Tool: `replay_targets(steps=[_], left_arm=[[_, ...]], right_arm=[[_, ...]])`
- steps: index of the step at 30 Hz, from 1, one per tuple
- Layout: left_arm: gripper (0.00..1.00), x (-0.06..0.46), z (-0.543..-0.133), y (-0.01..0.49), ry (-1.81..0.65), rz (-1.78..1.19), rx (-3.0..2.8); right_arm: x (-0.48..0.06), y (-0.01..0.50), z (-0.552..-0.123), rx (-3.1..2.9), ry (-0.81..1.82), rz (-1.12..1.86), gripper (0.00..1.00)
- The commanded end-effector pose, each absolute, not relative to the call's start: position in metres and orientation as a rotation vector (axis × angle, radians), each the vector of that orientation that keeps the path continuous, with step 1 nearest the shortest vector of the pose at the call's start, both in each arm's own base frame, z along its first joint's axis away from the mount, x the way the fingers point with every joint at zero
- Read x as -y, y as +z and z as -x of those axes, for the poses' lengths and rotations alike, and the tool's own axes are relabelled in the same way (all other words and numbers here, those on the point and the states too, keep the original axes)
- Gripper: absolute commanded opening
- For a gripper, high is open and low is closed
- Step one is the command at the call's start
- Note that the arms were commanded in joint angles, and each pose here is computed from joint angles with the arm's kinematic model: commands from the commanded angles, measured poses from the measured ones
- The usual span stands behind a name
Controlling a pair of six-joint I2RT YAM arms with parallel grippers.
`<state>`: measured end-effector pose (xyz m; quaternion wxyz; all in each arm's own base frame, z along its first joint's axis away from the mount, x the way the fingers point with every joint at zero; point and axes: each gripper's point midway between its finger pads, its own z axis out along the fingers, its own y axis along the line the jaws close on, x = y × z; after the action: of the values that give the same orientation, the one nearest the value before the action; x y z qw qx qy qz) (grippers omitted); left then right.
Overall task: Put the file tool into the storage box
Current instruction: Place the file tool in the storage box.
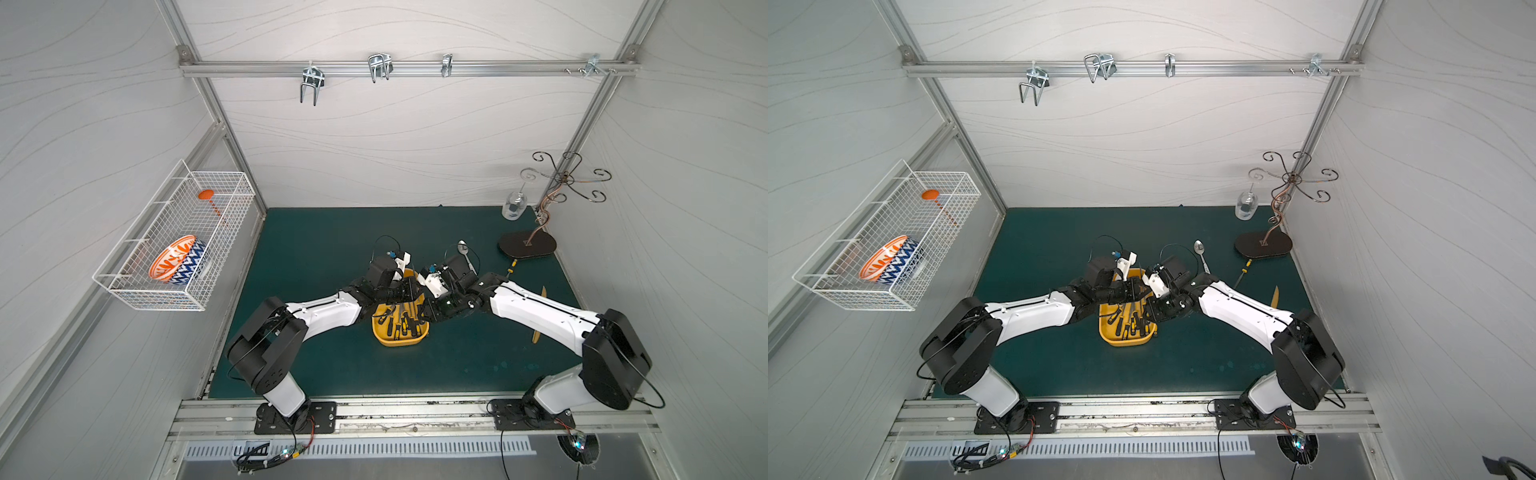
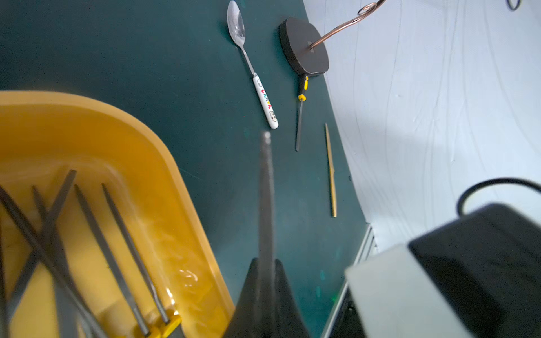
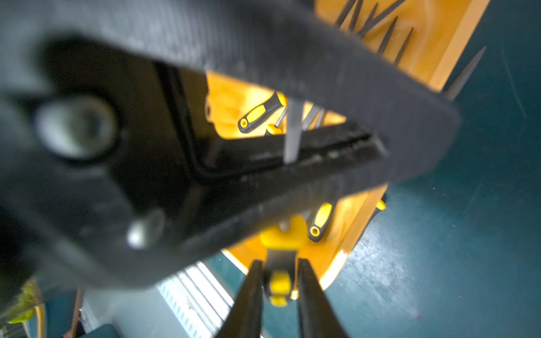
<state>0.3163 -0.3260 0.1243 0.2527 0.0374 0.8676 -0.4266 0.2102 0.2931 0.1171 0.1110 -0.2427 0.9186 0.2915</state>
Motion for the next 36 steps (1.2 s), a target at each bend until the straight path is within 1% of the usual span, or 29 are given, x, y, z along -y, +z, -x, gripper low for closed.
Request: replay_targets(steps=[1, 4, 5, 6, 8, 10, 12, 13, 17, 20, 24, 36], left_arm=[[0.00, 0.305, -0.322, 0.102, -0.993, -0.065, -2.420], [0.00, 0.288, -0.323, 0.081, -0.842, -0.031, -2.488], [0.02, 0.284, -0.324, 0.075, -0.795, -0.027, -2.508], [0.07, 0.279, -0.324, 0.070, -0.751, -0.018, -2.530], [0.26, 0.276, -0.324, 0.066, -0.718, -0.018, -2.541], [0.40, 0.275, -0.325, 0.066, -0.712, -0.015, -2.539], [0.47, 0.276, -0.326, 0.068, -0.716, -0.012, -2.531], [0.49, 0.276, -0.326, 0.070, -0.721, -0.010, -2.528], [0.51, 0.278, -0.327, 0.073, -0.731, -0.015, -2.520], [0.52, 0.279, -0.327, 0.073, -0.734, -0.012, -2.521], [0.52, 0.279, -0.327, 0.074, -0.739, -0.013, -2.518], [0.53, 0.277, -0.325, 0.076, -0.735, -0.014, -2.511]], right_arm=[[-0.286, 0.120, -0.213, -2.700, 0.807, 0.697, 0.40], [-0.283, 0.116, -0.214, -2.709, 0.780, 0.691, 0.42], [-0.281, 0.115, -0.214, -2.716, 0.768, 0.686, 0.42], [-0.280, 0.113, -0.214, -2.720, 0.755, 0.684, 0.43], [-0.274, 0.109, -0.216, -2.731, 0.709, 0.668, 0.44], [-0.266, 0.105, -0.220, -2.740, 0.637, 0.635, 0.47], [-0.257, 0.100, -0.225, -2.746, 0.567, 0.591, 0.49], [-0.250, 0.097, -0.229, -2.754, 0.539, 0.553, 0.50], [-0.228, 0.082, -0.236, -2.829, 0.508, 0.403, 0.49], [-0.224, 0.070, -0.235, -2.875, 0.524, 0.374, 0.49], [-0.237, 0.059, -0.228, -2.916, 0.601, 0.421, 0.48], [-0.268, 0.047, -0.214, -2.944, 0.602, 0.627, 0.48]])
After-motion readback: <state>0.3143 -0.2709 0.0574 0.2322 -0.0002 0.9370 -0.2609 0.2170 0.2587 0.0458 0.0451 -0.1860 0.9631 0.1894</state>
